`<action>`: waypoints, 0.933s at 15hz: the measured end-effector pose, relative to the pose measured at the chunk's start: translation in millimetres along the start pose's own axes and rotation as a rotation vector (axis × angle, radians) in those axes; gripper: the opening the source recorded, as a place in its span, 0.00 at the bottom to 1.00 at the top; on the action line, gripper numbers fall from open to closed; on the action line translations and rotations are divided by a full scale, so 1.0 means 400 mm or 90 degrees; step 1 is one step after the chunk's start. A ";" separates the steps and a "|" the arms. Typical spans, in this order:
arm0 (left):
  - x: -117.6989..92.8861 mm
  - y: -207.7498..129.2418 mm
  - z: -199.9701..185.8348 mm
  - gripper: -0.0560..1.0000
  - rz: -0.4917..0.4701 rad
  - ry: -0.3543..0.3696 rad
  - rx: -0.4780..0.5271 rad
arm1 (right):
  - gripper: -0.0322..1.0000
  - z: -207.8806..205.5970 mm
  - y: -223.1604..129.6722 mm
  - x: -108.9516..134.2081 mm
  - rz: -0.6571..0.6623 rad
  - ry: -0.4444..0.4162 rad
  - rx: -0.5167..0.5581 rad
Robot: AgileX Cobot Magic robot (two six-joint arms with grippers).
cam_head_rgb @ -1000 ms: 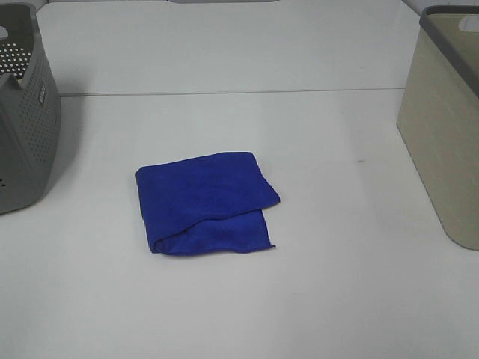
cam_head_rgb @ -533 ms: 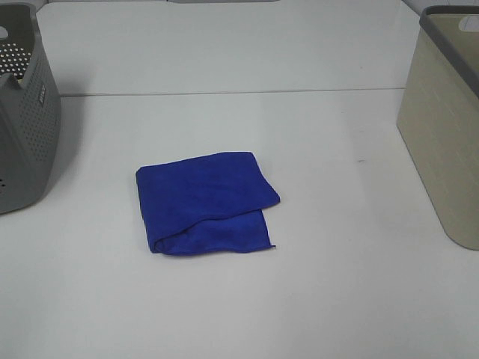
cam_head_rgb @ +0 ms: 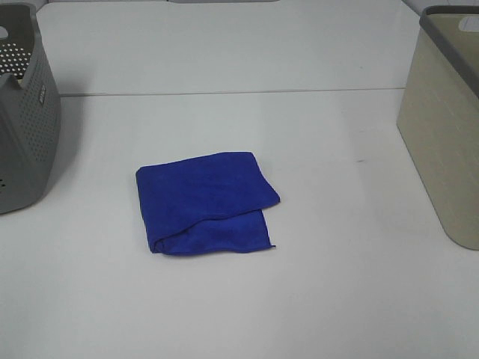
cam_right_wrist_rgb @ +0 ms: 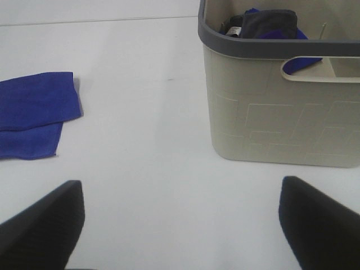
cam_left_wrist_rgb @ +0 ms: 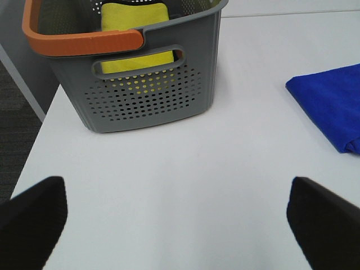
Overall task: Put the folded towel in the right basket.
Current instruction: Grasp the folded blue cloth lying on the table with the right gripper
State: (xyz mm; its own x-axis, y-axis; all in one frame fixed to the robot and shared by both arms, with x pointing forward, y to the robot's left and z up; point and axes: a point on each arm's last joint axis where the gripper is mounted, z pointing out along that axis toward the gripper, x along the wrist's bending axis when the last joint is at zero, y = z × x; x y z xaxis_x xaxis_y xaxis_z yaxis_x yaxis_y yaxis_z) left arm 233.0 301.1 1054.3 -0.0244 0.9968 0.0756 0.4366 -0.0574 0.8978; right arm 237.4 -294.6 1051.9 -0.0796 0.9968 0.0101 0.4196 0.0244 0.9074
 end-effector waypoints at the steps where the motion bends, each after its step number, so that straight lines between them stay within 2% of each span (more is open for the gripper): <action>1: 0.000 0.000 0.000 0.99 0.000 0.000 0.000 | 0.90 0.000 0.002 0.001 0.001 0.001 -0.005; 6: 0.000 0.000 0.000 0.99 0.000 0.000 0.000 | 0.90 0.001 0.041 0.010 0.027 0.031 -0.094; 9: 0.000 0.000 0.000 0.99 0.000 0.000 0.000 | 0.90 0.022 0.137 0.006 0.032 0.026 -0.117; 12: 0.000 0.000 0.000 0.99 0.000 0.000 0.000 | 0.90 0.075 0.251 0.002 0.035 0.025 -0.082; 13: 0.000 0.000 0.000 0.99 0.000 0.000 0.000 | 0.90 0.136 0.315 0.007 0.057 0.046 -0.033; 14: 0.000 0.000 0.000 0.99 0.000 0.000 0.000 | 0.90 0.171 0.340 0.013 0.077 0.070 -0.009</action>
State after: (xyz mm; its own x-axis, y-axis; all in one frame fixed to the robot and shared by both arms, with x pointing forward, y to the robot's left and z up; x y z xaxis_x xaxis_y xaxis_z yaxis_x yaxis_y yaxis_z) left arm 233.0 301.1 1054.3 -0.0244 0.9968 0.0756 0.4366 -0.0574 0.8978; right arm 355.8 -280.6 1146.5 -0.1275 0.9781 0.1643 0.4200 -0.0968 0.9024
